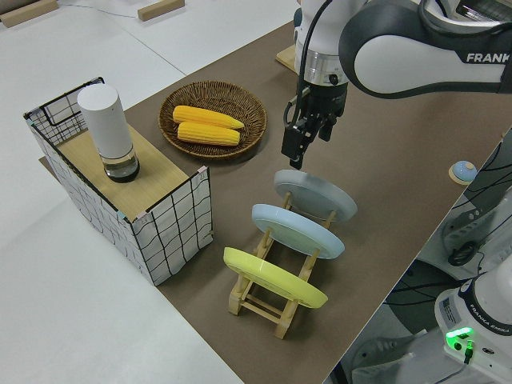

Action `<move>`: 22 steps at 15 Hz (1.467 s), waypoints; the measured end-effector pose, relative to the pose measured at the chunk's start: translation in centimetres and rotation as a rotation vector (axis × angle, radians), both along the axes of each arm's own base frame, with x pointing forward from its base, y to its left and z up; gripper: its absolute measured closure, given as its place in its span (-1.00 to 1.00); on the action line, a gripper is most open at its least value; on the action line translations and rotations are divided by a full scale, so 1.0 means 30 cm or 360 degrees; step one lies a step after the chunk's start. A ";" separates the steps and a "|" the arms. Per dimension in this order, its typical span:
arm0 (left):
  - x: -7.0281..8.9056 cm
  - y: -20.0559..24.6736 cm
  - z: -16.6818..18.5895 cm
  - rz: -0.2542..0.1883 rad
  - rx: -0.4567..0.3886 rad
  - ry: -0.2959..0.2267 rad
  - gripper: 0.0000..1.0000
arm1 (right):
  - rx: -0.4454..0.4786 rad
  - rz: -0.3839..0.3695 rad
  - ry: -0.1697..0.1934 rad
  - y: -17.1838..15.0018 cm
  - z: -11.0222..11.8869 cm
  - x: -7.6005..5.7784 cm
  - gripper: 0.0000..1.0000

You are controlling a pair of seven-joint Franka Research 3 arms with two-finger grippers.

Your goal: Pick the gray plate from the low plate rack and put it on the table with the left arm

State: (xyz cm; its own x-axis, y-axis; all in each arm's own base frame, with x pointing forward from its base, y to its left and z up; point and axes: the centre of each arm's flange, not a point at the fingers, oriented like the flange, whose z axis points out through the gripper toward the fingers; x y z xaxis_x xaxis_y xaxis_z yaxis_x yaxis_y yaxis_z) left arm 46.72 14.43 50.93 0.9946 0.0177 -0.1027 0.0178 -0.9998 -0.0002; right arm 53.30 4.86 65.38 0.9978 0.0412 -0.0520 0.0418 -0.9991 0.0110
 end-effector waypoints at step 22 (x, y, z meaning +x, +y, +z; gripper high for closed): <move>-0.097 0.060 -0.233 0.0106 -0.0072 0.0113 0.72 | 0.0000 0.0000 0.0000 0.000 0.000 0.000 -0.98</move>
